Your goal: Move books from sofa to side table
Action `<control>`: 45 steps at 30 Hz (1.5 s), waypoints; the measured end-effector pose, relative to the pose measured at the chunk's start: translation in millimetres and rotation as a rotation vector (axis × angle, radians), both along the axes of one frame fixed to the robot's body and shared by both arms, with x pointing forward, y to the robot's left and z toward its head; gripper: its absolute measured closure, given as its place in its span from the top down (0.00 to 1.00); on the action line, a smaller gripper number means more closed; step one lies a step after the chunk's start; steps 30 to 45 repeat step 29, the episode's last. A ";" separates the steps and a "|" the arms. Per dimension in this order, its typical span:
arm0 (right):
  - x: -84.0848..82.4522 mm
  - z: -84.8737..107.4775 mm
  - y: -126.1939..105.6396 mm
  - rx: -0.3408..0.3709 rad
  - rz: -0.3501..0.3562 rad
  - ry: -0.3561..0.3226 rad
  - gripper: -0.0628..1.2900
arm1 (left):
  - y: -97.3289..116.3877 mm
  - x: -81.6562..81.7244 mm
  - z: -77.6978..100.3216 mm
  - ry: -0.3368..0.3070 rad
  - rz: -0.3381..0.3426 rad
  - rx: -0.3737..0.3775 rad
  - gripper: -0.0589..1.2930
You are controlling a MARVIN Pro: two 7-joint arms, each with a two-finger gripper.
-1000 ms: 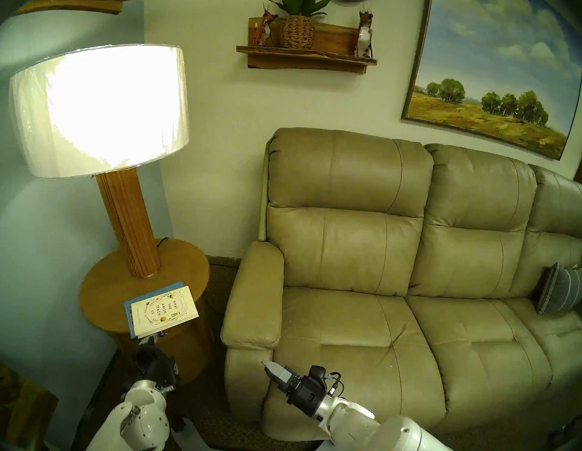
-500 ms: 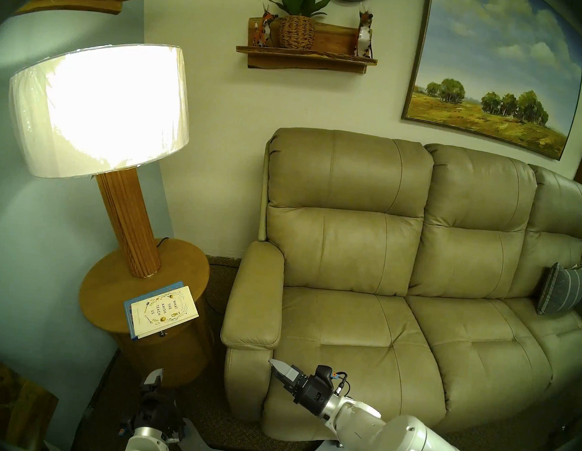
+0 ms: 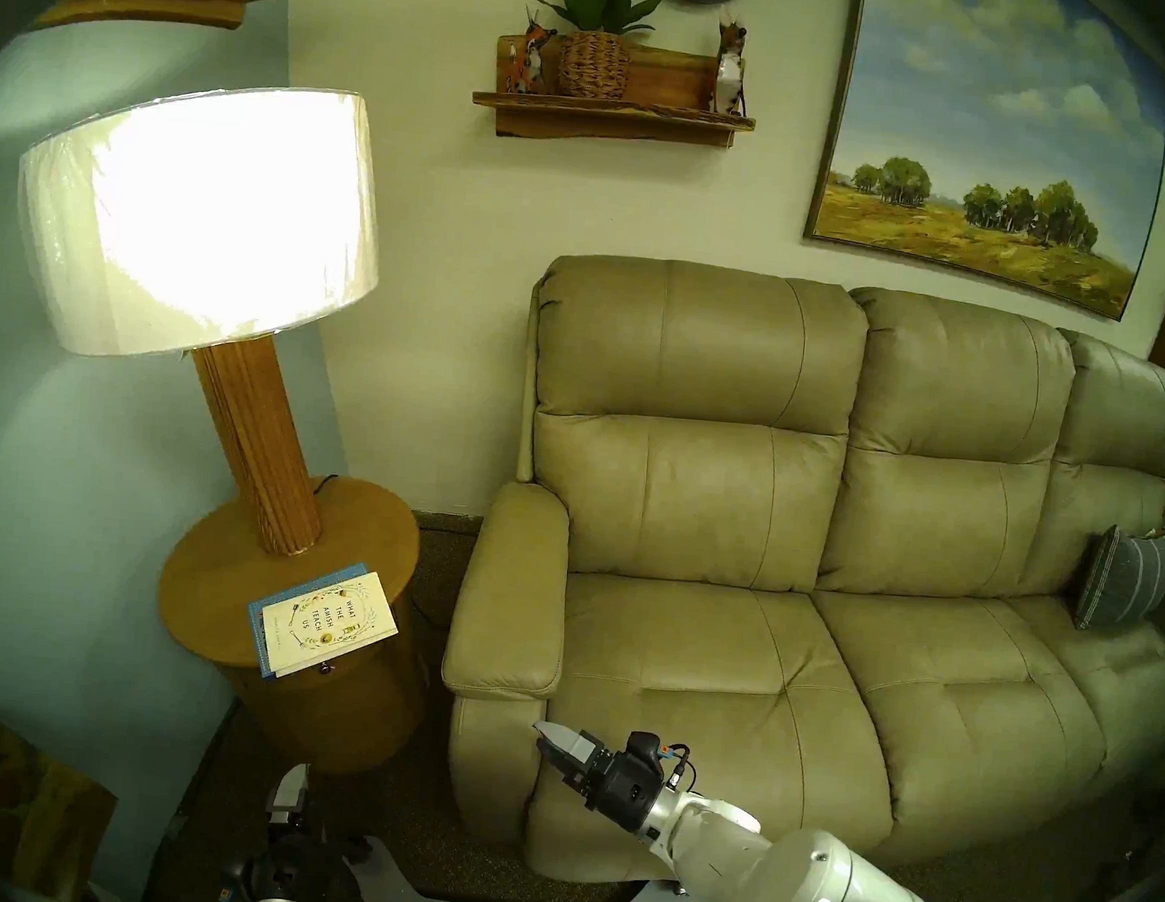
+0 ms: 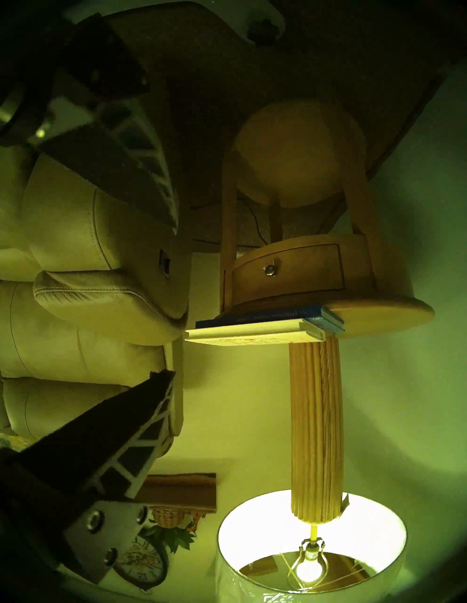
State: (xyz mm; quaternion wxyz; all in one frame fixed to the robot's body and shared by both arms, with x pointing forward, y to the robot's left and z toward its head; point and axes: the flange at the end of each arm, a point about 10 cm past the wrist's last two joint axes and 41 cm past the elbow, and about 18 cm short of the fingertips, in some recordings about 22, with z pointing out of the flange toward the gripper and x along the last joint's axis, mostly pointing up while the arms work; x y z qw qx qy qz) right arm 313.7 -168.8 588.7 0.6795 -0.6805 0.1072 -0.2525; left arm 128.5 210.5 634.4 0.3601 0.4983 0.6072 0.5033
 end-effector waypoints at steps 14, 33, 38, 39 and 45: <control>-1.9 -0.9 4.7 -0.013 0.081 0.049 0.95 | 11.5 -0.8 -6.5 -0.137 0.060 0.117 0.94; -0.1 -1.4 6.7 -0.035 0.118 0.076 0.95 | 9.7 2.7 -19.5 -0.236 0.111 0.116 0.95; -0.1 -1.4 6.7 -0.035 0.118 0.076 0.95 | 9.7 2.7 -19.5 -0.236 0.111 0.116 0.95; -0.1 -1.4 6.7 -0.035 0.118 0.076 0.95 | 9.7 2.7 -19.5 -0.236 0.111 0.116 0.95; -0.1 -1.4 6.7 -0.035 0.118 0.076 0.95 | 9.7 2.7 -19.5 -0.236 0.111 0.116 0.95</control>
